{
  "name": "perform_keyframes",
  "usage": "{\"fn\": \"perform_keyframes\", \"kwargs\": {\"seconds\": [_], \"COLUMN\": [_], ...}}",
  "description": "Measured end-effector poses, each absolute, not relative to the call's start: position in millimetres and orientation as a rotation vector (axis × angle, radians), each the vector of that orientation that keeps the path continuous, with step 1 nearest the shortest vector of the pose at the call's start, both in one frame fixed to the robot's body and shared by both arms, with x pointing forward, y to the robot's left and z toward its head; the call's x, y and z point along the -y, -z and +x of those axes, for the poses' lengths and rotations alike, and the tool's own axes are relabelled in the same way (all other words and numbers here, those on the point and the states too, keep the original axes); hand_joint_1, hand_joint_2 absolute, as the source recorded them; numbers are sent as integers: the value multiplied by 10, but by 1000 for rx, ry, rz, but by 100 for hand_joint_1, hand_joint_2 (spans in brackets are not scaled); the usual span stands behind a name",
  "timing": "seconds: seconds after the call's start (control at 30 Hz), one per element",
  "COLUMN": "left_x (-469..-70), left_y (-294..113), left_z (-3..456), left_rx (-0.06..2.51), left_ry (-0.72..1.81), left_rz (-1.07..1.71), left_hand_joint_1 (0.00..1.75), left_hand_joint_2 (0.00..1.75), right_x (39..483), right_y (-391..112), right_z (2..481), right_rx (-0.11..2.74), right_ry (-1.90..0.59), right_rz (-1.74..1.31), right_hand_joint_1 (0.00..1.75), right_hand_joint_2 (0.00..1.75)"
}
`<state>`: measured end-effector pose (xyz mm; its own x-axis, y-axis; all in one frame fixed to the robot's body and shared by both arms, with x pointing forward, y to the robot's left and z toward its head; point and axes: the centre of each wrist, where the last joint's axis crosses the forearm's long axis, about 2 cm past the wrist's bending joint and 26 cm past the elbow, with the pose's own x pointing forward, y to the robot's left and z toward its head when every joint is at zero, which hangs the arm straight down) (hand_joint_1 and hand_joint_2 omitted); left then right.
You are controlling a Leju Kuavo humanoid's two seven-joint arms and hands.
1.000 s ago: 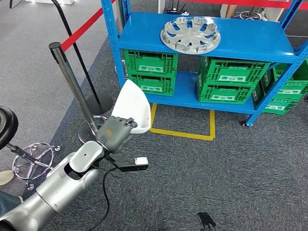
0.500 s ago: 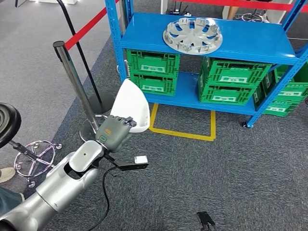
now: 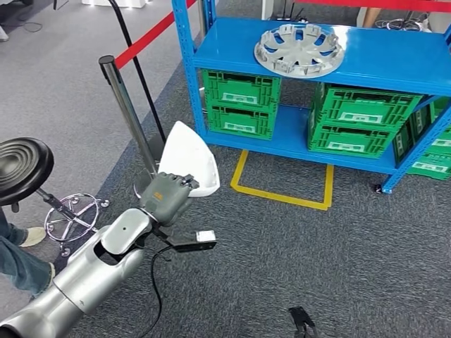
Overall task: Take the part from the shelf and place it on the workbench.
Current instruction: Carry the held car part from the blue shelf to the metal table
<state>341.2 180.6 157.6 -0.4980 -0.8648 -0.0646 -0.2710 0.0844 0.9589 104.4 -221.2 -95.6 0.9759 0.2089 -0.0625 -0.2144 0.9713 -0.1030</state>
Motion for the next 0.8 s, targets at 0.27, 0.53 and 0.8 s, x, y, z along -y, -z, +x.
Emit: {"fn": "perform_keyframes", "kwargs": {"seconds": [0.27, 0.53, 0.8], "left_x": [-1805, -1792, -1775], "left_y": [-1597, -1628, -1625], "left_z": [3430, 3454, 3453], "left_rx": [1829, 1832, 1828], "left_ry": [1430, 1422, 1424], "left_rz": [1122, 1126, 1120], "left_hand_joint_1": [175, 175, 175], "left_hand_joint_2": [175, 175, 175], "right_x": [2213, 2208, 2209], "right_y": [955, 954, 956], "right_z": [1047, 1047, 1038], "right_rx": [-51, -50, -53], "right_ry": [-215, -216, -216], "right_rz": [-111, -110, -110], "right_hand_joint_1": [0, 0, 0], "right_hand_joint_2": [0, 0, 0]}}
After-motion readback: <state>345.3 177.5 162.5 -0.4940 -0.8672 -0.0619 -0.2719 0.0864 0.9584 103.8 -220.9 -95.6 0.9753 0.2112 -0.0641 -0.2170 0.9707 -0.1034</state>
